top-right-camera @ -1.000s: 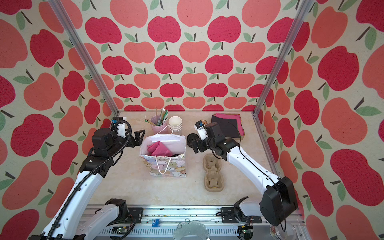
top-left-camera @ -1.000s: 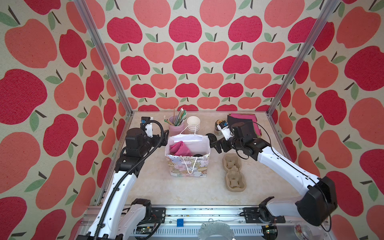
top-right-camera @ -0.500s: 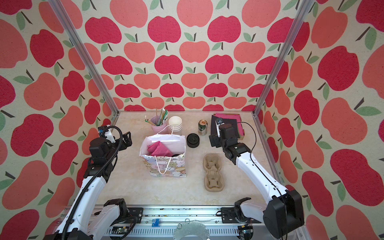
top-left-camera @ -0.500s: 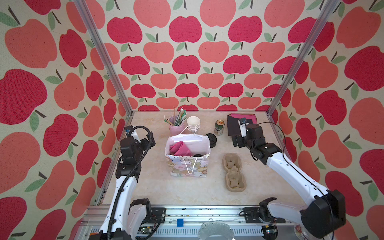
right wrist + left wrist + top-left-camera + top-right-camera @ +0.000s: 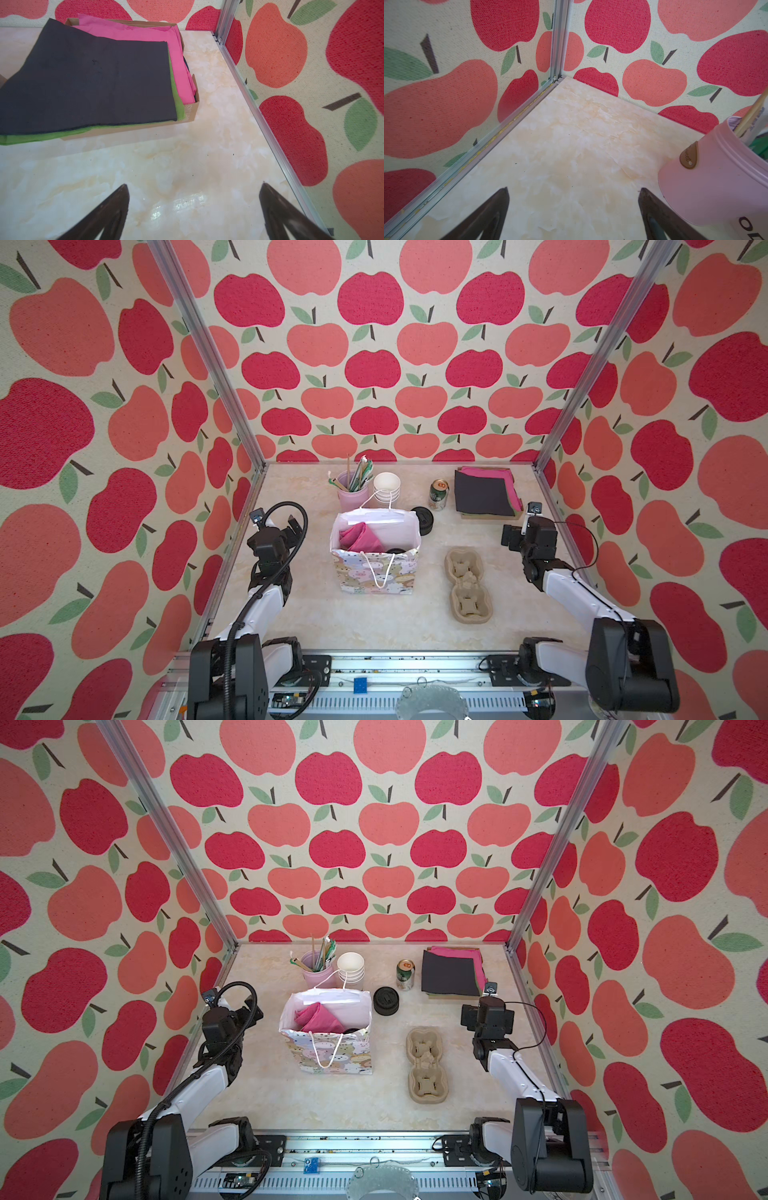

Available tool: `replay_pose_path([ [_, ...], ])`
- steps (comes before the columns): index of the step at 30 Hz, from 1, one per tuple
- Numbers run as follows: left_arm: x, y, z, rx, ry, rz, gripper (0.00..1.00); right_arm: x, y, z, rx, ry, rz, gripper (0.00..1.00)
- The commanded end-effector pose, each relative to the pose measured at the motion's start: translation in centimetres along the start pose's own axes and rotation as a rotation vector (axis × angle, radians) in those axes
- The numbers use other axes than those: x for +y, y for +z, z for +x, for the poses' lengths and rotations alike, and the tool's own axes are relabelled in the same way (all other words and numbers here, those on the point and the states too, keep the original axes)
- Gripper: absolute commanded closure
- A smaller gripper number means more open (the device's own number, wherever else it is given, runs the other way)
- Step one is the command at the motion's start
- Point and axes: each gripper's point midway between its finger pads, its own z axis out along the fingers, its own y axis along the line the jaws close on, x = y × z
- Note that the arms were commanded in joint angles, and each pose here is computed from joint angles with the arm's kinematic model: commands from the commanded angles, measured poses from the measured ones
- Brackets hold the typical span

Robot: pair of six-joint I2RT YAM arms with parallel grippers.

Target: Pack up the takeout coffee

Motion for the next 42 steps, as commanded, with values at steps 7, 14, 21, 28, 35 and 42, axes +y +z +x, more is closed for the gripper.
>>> replay_pose_path([
  [7,-0.4,1.7,1.1,-0.050,0.157,-0.023,0.01,2.5,3.5,-1.4,-0.165,0.018,-0.117,0.01],
  [14,-0.7,1.9,3.7,-0.064,0.186,0.021,0.01,5.5,3.3,0.2,-0.256,-0.045,-0.263,0.01],
  [21,-2.6,2.8,6.6,-0.049,0.260,0.102,0.01,5.9,3.2,0.3,-0.245,-0.058,-0.284,0.01],
  [28,-3.0,4.6,6.4,0.005,0.272,0.096,0.01,5.6,3.6,0.3,-0.225,-0.051,-0.262,0.01],
  [35,-2.7,4.5,6.2,-0.009,0.275,0.061,0.01,5.6,3.6,0.3,-0.226,-0.052,-0.260,0.01],
  [42,-2.3,4.9,6.4,0.020,0.254,0.063,0.01,5.7,3.6,0.3,-0.226,-0.053,-0.263,0.01],
])
